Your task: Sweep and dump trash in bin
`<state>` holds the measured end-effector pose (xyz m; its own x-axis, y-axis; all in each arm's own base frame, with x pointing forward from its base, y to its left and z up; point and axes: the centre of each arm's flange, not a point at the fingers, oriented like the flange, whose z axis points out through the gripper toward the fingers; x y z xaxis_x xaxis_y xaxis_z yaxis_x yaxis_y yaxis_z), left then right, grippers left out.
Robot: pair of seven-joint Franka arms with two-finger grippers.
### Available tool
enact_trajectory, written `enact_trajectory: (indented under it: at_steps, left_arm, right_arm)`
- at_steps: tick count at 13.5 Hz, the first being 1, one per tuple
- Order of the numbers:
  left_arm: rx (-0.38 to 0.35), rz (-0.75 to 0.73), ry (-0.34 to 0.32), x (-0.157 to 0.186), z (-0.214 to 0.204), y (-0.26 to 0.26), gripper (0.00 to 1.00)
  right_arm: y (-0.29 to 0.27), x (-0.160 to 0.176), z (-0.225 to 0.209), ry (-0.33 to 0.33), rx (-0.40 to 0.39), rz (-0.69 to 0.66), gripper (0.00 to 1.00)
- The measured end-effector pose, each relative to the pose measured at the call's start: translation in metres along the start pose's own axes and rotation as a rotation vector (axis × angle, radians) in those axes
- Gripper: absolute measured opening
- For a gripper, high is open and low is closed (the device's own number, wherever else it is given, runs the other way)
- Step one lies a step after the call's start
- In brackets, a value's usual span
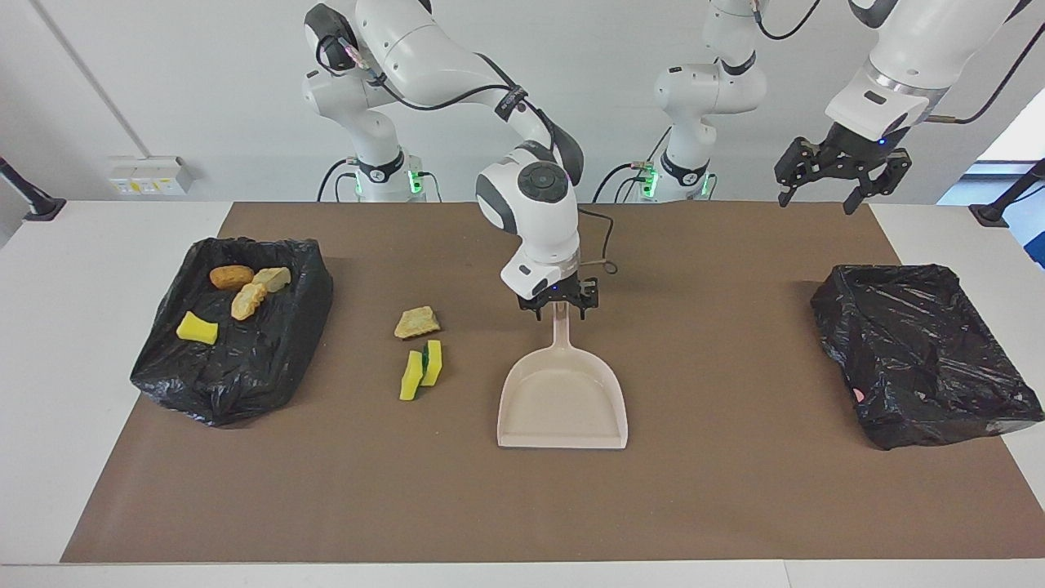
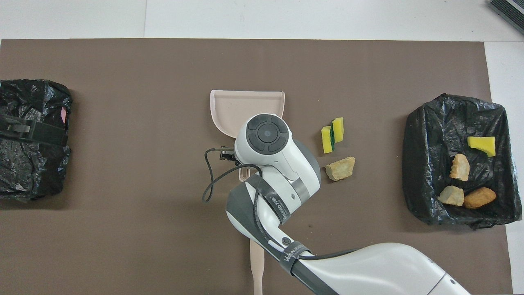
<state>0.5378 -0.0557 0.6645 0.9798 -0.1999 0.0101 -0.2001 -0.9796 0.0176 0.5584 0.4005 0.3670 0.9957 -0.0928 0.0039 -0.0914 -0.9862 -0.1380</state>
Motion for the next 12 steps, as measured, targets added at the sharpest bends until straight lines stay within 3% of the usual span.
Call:
enact_trajectory:
  at_steps: [3,6,9,12]
  left_arm:
    - [0.000,-0.012,0.000,-0.002,-0.001,-0.006,1.00]
    - [0.000,-0.018,0.000,-0.002,-0.001,-0.010,1.00]
    - [0.000,-0.016,0.005,-0.002,-0.002,-0.008,1.00]
    - [0.003,0.005,0.038,0.006,-0.001,0.002,1.00]
  right_arm:
    - [0.016,0.002,-0.039,-0.011,-0.034,0.020,1.00]
    - [0.020,-0.028,-0.082,-0.063,-0.097,0.005,1.00]
    - [0.025,-0.080,-0.089,-0.141,-0.108,-0.002,1.00]
    - [0.022,-0.154,-0.071,-0.225,-0.122,-0.029,1.00]
